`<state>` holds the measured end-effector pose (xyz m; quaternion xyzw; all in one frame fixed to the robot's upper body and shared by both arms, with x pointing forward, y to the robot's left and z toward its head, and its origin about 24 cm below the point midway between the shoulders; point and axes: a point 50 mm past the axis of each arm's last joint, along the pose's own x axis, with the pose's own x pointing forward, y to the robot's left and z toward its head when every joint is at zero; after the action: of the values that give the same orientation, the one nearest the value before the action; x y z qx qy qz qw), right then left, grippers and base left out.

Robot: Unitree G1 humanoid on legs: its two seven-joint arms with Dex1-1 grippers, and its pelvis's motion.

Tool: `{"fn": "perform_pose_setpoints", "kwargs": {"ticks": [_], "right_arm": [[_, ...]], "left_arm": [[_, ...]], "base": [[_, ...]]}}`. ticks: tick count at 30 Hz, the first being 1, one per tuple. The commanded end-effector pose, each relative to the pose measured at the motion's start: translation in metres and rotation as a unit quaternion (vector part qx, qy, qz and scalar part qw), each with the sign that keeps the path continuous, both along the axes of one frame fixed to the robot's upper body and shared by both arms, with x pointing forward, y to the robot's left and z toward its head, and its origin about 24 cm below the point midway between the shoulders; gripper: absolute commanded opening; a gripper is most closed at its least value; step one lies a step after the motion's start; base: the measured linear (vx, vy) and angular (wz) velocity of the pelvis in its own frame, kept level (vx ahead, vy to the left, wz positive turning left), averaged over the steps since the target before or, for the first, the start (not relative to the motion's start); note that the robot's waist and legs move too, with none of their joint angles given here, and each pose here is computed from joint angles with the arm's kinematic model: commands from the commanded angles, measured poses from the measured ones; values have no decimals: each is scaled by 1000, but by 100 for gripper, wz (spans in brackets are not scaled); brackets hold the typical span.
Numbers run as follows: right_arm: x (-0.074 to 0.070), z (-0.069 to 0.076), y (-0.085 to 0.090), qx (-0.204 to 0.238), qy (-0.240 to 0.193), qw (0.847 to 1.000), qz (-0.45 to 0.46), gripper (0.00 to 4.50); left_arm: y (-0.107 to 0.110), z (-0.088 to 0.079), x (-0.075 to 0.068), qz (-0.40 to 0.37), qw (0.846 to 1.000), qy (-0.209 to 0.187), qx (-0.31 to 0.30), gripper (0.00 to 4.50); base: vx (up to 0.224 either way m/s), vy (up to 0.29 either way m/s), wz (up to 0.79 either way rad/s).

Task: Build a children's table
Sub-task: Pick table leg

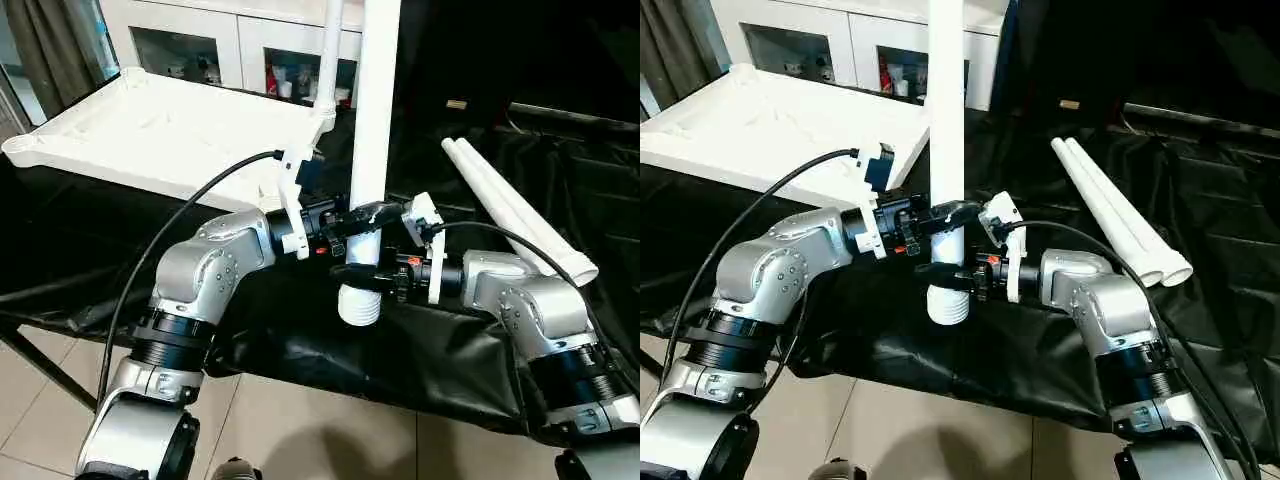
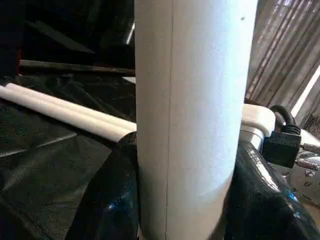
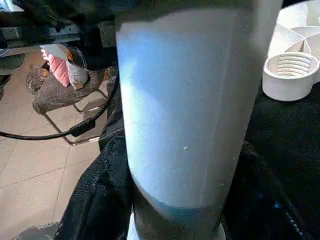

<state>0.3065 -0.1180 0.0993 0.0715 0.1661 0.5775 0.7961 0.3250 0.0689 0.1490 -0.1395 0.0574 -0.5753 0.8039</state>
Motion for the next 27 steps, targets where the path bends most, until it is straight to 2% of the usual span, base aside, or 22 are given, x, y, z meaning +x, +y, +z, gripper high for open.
{"fn": "perform_pose_setpoints", "kwargs": {"ticks": [1,6,10,12,16,20,21,23,24,25,27], "right_arm": [[0,-3,-5,-14,5,1000,-10,189],[1,-1,-5,-5,-5,1000,-19,189],[7,4,-5,27,-29,998,-55,189],[9,6,-7,45,-35,996,-76,189],[11,11,-10,70,-51,991,-106,188],[13,19,-21,83,-82,980,-163,188],[16,19,-33,53,-103,966,-231,188],[17,16,-44,18,-119,949,-290,188],[17,12,-48,0,-123,940,-317,188],[16,11,-49,-5,-124,938,-323,188],[7,0,-50,-22,-119,925,-359,188]], "left_arm": [[-6,12,0,-17,1000,-10,-17,244],[-3,13,1,2,1000,-12,-27,284],[10,17,8,71,992,-25,-99,297],[16,18,8,80,987,-11,-137,297],[25,15,7,97,983,-12,-152,297],[44,6,11,187,976,-30,-107,297],[58,-2,16,269,960,-72,-14,297],[69,-9,19,325,938,-102,68,297],[73,-11,18,343,928,-114,93,297],[74,-11,17,347,925,-117,96,297],[86,-13,13,398,898,-144,118,297]], "base": [[0,0,0],[0,0,0],[0,0,0],[0,0,0],[0,0,0],[0,0,0],[0,0,0],[0,0,0],[0,0,0],[0,0,0],[0,0,0]]}}
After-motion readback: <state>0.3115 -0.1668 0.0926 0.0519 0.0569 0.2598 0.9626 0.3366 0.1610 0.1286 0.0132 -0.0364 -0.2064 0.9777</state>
